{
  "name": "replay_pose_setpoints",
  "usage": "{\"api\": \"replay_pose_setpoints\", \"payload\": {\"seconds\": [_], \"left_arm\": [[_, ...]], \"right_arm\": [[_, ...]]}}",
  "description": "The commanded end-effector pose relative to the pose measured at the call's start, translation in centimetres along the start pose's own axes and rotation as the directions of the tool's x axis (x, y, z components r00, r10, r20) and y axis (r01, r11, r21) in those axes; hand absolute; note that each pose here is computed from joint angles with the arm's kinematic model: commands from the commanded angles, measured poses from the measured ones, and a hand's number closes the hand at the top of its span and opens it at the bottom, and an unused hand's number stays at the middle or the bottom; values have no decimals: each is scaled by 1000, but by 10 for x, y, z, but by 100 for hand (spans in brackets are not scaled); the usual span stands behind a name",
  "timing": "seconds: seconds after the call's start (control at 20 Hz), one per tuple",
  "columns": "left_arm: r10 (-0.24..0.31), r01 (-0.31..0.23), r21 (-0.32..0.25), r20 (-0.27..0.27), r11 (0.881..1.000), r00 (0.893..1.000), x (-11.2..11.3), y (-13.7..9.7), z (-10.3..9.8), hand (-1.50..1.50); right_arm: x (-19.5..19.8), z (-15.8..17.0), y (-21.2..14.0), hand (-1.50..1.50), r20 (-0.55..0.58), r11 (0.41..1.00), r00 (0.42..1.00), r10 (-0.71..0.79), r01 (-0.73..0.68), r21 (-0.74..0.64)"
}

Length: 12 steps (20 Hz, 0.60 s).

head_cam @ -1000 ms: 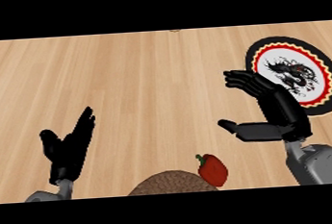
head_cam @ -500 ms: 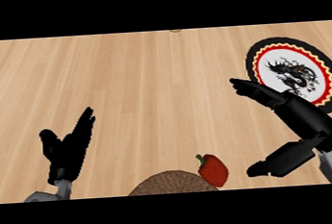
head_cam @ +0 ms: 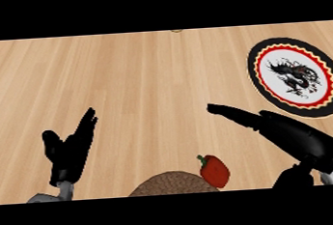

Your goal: Pick the cupcake from the placemat and place it in the plate

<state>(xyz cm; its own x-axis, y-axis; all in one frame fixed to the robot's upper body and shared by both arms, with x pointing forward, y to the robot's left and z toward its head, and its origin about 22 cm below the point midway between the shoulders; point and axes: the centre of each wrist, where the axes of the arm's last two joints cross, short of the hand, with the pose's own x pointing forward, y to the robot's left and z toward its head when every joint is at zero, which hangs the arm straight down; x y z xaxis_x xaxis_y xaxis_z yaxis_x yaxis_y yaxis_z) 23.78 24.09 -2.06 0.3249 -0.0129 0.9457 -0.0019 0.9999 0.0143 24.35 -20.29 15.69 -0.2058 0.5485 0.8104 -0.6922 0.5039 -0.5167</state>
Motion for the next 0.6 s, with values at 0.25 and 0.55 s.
{"api": "replay_pose_setpoints", "payload": {"seconds": [0.25, 0.55], "left_arm": [[13, -13, 3, -59, 1000, 998, -18, -11, 3, 0], [11, -11, -4, -52, 1000, 999, -9, -1, 22, 0]], "right_arm": [[41, 3, 63, -150, -62, 995, 994, 87, -83, 55], [50, 0, 73, -150, -127, 986, 988, 91, -72, 148]]}}
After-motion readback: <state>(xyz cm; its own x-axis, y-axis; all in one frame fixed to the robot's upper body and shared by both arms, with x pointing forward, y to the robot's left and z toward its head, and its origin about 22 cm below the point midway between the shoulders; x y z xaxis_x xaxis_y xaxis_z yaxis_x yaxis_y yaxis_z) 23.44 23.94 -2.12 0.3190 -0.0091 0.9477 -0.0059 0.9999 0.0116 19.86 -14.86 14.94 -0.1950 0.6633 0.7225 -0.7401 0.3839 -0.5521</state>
